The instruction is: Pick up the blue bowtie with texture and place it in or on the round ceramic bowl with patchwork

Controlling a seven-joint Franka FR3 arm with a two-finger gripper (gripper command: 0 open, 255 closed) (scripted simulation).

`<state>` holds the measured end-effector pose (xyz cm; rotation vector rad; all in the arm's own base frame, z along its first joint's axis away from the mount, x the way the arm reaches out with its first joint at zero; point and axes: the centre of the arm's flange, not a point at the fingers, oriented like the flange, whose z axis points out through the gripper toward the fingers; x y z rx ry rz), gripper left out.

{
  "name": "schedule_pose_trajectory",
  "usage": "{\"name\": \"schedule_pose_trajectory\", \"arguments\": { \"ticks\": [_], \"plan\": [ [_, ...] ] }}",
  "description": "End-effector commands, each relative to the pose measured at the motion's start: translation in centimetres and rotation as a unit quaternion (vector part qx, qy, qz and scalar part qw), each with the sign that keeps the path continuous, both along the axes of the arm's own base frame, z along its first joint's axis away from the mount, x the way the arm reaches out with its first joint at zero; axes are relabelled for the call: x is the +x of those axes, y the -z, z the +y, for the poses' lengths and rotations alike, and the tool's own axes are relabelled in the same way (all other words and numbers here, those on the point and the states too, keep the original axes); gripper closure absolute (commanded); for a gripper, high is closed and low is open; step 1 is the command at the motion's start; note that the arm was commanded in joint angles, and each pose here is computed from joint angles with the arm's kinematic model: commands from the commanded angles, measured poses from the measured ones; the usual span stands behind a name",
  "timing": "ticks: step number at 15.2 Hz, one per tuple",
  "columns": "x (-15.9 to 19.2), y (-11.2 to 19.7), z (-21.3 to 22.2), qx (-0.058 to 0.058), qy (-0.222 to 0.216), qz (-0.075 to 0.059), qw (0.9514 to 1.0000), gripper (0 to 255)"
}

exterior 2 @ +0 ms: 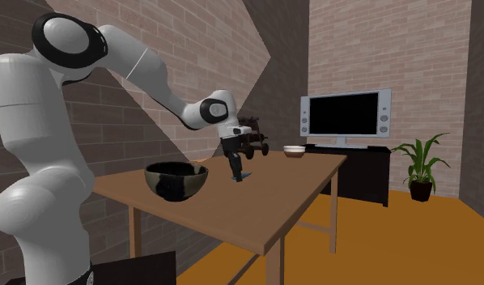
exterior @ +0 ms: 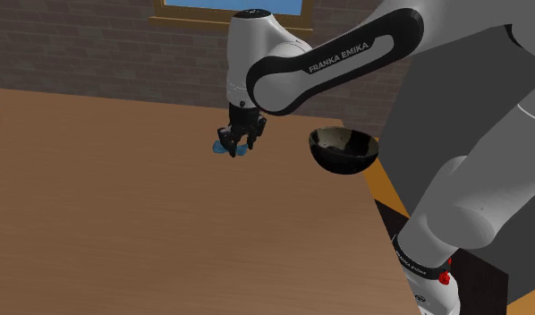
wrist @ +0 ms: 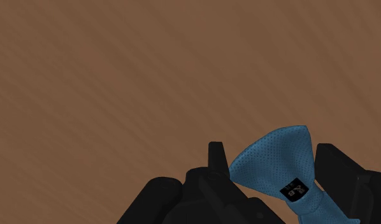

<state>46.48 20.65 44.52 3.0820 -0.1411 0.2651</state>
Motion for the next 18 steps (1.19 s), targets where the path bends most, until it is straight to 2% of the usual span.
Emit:
{"name": "schedule_pose_trajectory", "arguments": {
  "ticks": [1,18],
  "plan": [
    [0.0,0.0,0.0,0.0,0.0,0.0,1.0,255],
    [0.0,-8.9,0.0,0.0,0.0,0.0,1.0,255]
  ]
}}
